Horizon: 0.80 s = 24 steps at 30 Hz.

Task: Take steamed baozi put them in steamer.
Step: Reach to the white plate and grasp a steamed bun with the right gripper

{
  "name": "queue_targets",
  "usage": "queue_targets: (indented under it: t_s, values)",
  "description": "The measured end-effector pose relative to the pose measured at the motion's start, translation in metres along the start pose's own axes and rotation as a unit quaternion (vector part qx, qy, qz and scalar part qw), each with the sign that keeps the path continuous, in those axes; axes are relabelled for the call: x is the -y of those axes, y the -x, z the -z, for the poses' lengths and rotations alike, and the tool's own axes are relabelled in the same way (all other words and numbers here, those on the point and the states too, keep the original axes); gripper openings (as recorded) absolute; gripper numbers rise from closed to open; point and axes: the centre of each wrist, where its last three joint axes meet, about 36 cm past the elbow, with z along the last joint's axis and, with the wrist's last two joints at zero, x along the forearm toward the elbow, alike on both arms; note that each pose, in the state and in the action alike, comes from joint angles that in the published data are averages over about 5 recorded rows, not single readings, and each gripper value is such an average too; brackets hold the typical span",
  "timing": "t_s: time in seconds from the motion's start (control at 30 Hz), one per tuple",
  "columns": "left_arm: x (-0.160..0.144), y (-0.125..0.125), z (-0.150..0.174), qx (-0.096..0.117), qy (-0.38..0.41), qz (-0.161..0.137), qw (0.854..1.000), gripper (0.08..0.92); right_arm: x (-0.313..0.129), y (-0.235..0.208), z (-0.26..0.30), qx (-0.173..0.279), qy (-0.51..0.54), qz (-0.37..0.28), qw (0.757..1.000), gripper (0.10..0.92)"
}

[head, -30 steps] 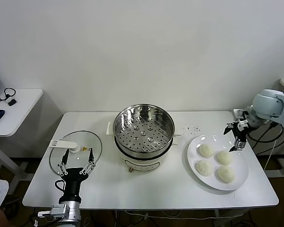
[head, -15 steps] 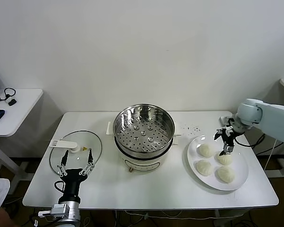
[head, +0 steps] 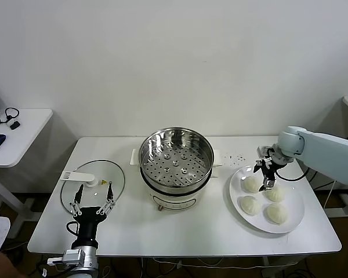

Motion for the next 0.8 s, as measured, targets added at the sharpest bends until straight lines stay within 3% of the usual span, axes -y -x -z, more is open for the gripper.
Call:
queue_targets:
  t_s: [0.8]
  values:
    - [-0.005,0.001,-0.005,0.004,0.006,0.004,1.0,0.823,0.007,0.013,-0.002,-0.01,0.002,-0.001,1.0,0.823]
